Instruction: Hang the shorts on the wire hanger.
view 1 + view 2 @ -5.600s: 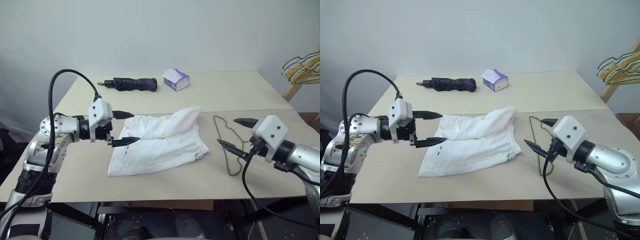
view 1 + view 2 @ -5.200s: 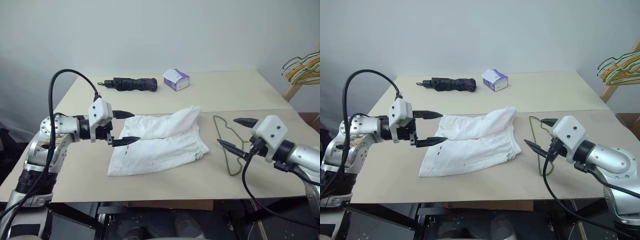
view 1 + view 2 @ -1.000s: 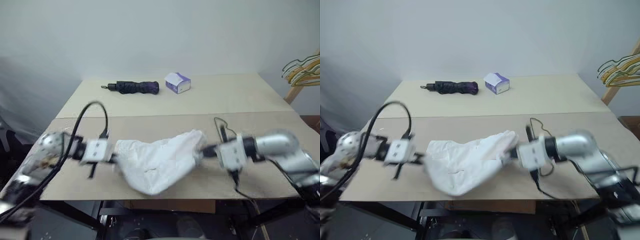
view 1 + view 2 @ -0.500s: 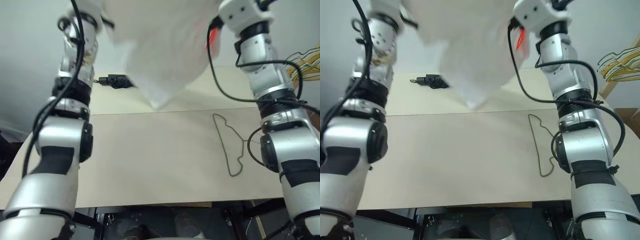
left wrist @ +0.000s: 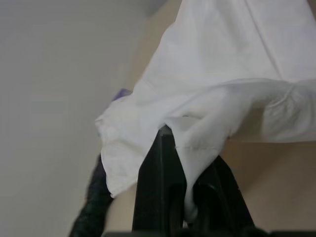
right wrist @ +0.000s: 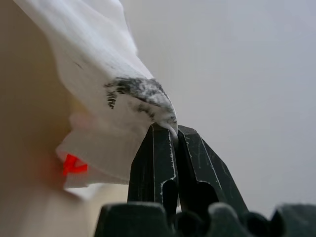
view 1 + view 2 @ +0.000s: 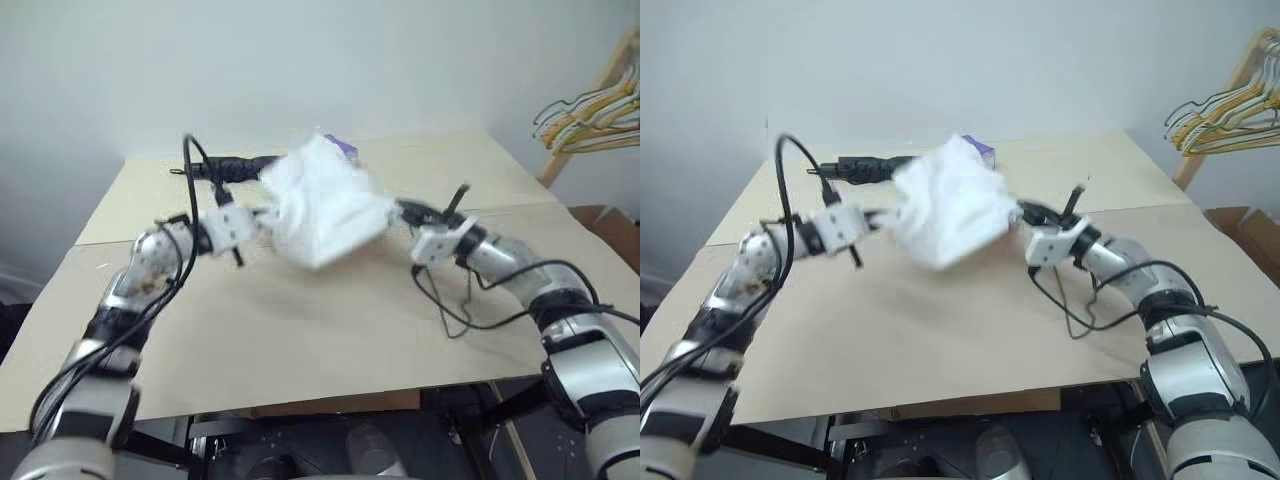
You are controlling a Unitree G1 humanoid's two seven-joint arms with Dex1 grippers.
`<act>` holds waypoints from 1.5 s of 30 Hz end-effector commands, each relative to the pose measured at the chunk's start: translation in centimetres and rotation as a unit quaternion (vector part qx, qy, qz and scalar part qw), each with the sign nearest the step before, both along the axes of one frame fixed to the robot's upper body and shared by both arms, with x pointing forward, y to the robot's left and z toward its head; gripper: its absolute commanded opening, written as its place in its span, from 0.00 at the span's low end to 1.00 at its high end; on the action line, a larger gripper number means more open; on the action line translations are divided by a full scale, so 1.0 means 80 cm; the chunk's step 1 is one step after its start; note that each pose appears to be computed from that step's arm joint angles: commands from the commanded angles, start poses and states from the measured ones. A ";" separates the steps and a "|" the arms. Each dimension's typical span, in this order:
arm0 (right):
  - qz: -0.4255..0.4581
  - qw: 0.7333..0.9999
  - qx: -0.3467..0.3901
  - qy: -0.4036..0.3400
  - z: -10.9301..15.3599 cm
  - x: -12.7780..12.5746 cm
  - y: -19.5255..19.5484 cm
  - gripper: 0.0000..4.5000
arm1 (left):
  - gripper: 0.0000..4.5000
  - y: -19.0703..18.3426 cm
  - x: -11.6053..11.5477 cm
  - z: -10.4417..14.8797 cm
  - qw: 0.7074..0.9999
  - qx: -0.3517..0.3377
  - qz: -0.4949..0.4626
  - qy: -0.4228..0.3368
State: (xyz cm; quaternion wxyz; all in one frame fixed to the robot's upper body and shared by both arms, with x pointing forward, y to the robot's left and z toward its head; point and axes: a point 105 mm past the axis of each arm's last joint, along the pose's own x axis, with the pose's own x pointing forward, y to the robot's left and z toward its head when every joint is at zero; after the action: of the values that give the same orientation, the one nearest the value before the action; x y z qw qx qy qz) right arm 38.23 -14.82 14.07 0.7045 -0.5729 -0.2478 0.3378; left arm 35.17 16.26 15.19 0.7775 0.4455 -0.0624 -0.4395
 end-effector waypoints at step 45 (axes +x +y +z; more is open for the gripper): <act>0.009 0.949 -0.118 0.292 -0.049 -0.196 -0.060 0.87 | 0.78 0.044 -0.162 -0.014 0.962 0.038 -0.113 0.246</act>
State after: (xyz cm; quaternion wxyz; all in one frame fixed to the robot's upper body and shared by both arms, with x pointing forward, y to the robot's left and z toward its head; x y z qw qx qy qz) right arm 21.68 -19.66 7.81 0.6440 -0.5371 0.0159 0.5446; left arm 21.22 19.00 11.64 0.6708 0.3484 0.1223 -0.6432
